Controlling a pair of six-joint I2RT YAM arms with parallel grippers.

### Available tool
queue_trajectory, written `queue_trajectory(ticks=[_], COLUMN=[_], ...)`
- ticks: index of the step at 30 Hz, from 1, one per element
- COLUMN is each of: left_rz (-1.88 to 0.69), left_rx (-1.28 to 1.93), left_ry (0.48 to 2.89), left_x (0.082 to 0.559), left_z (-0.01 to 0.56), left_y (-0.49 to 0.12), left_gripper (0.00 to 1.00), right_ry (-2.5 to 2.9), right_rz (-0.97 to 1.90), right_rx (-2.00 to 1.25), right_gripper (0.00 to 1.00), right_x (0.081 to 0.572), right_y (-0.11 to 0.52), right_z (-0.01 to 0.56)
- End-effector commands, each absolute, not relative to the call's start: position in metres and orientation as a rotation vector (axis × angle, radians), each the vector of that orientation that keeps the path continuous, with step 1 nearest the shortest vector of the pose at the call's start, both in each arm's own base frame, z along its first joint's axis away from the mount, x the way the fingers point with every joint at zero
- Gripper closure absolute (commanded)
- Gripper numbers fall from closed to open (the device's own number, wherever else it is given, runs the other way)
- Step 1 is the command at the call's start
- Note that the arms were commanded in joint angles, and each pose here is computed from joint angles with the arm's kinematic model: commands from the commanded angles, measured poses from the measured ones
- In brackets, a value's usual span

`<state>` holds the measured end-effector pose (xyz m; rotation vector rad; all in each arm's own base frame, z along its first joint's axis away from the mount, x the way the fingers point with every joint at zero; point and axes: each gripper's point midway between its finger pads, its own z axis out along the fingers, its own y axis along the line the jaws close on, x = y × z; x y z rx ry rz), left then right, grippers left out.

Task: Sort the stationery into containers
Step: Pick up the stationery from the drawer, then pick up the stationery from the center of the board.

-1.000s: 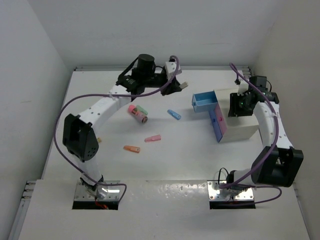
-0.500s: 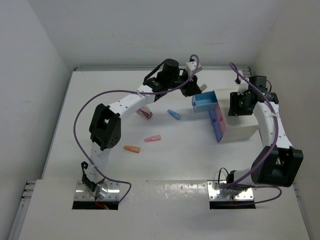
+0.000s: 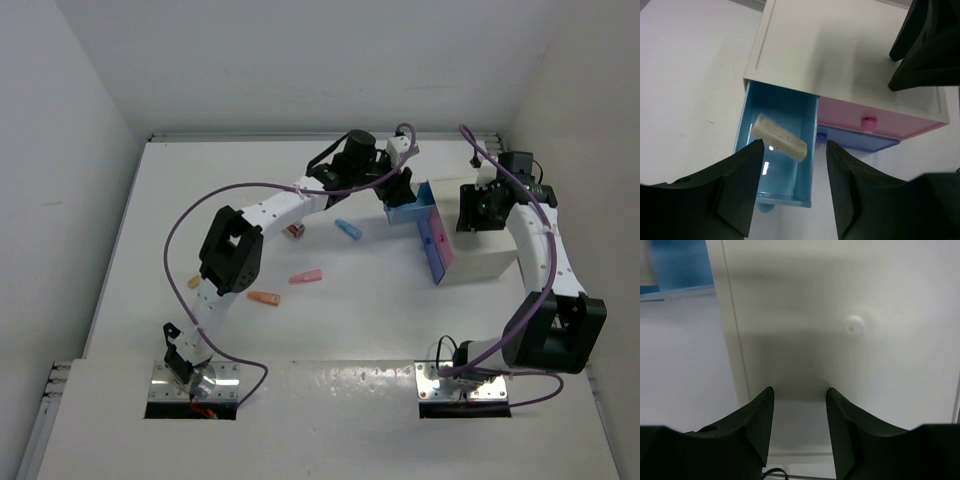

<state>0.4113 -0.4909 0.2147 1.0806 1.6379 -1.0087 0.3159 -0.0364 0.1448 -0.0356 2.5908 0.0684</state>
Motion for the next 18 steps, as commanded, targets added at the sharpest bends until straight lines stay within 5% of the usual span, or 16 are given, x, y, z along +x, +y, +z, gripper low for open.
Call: queue_trajectory(ticks=[1, 6, 11, 18], left_rz=[-0.985, -0.985, -0.877, -0.403], left_rx=[1.038, 1.015, 1.159, 1.574], left_ry=[1.537, 1.471, 1.490, 1.802], left_x=[0.424, 0.425, 0.413, 0.360], left_z=[0.259, 0.317, 0.341, 0.239], left_y=[-0.490, -0.455, -0.355, -0.153], left_gripper=[0.40, 0.32, 0.33, 0.40], right_ry=[2.599, 2.606, 2.593, 2.614], right_rz=[0.070, 0.071, 0.061, 0.087], right_rx=[-0.018, -0.022, -0.047, -0.075], right_gripper=[0.54, 0.54, 0.53, 0.53], right_x=[0.318, 0.316, 0.313, 0.307], right_y=[-0.036, -0.036, -0.036, -0.032], right_z=[0.143, 0.141, 0.144, 0.142])
